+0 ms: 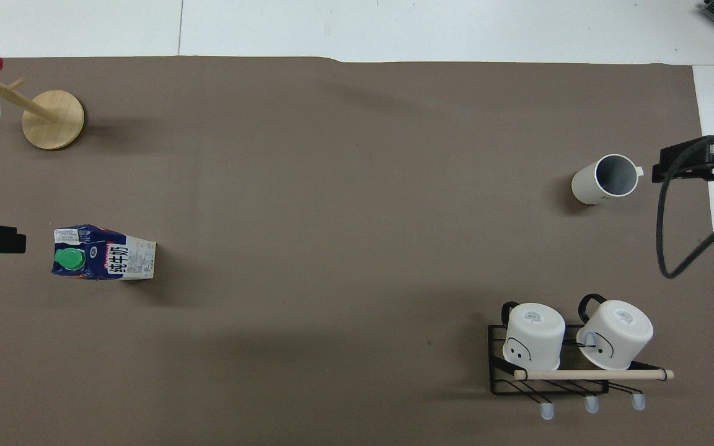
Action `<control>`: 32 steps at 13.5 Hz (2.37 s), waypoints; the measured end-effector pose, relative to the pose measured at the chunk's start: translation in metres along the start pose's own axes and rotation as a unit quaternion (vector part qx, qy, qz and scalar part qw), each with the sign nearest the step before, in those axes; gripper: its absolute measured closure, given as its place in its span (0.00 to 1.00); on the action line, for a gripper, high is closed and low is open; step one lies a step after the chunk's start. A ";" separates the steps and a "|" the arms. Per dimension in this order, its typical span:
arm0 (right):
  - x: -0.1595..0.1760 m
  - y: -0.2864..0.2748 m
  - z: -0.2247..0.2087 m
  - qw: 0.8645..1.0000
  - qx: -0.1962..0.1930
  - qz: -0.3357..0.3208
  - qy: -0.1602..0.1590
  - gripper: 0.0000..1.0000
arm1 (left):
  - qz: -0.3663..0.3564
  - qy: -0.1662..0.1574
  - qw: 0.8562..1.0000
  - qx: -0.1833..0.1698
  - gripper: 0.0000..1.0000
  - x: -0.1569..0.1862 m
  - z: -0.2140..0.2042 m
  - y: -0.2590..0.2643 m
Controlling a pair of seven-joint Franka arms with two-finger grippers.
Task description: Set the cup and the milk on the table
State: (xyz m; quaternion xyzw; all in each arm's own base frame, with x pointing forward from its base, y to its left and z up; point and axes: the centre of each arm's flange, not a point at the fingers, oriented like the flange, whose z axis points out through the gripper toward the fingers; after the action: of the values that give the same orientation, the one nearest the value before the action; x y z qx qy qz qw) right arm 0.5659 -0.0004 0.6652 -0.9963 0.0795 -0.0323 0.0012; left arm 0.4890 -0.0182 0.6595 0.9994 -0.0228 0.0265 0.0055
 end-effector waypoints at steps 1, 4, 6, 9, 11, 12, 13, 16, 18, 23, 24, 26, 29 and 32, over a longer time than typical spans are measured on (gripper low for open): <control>0.000 0.000 0.000 1.000 0.000 0.000 0.001 0.00 | 0.002 0.000 1.000 0.000 0.00 0.000 0.000 0.000; 0.005 0.003 -0.001 1.000 0.002 0.003 0.013 0.00 | 0.023 -0.001 1.000 0.000 0.00 0.000 0.000 0.000; 0.013 0.008 0.004 1.000 0.003 0.008 0.024 0.00 | 0.027 -0.002 1.000 0.000 0.00 0.000 0.001 0.000; 0.034 0.024 0.022 0.999 0.006 0.022 0.041 0.00 | 0.027 -0.002 1.000 0.000 0.00 0.000 0.001 0.000; 0.054 0.029 0.046 0.998 0.009 0.027 0.050 0.00 | 0.027 -0.003 1.000 0.000 0.00 -0.001 0.001 -0.001; 0.062 0.029 0.062 0.998 0.010 0.026 0.047 0.00 | 0.027 -0.003 1.000 0.000 0.00 -0.001 0.001 -0.001; 0.067 0.029 0.078 0.999 0.010 0.019 0.044 0.00 | 0.027 -0.003 1.000 0.000 0.00 -0.001 0.001 -0.001; 0.070 0.029 0.134 1.000 0.008 -0.007 0.027 0.00 | 0.027 -0.010 1.000 0.000 0.00 -0.001 0.007 -0.001; 0.068 0.033 0.167 0.999 0.007 -0.017 0.026 0.00 | 0.028 -0.020 0.999 0.000 0.00 -0.001 0.017 -0.002; 0.059 0.057 0.248 0.998 0.006 -0.037 0.044 0.00 | 0.027 -0.022 0.999 0.000 0.00 0.003 0.060 -0.003; 0.058 0.059 0.262 0.998 0.005 -0.037 0.045 0.00 | 0.027 -0.019 0.999 0.000 0.00 0.005 0.075 -0.004; 0.058 0.061 0.286 0.998 0.001 -0.040 0.046 0.00 | 0.027 -0.013 1.000 0.001 0.00 0.007 0.101 -0.005; 0.065 0.061 0.320 0.997 0.001 -0.043 0.056 0.00 | 0.046 -0.012 0.999 0.001 0.00 0.006 0.128 -0.005; 0.069 0.062 0.341 0.997 0.001 -0.045 0.064 0.01 | 0.063 -0.004 0.998 0.003 0.00 0.005 0.151 -0.006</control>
State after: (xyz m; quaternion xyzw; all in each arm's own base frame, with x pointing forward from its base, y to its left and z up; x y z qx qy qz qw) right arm 0.6461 -0.0732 0.3286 -0.9948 0.0347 -0.0960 -0.0046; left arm 0.5023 -0.0140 0.5084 0.9961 -0.0856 0.0231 0.0011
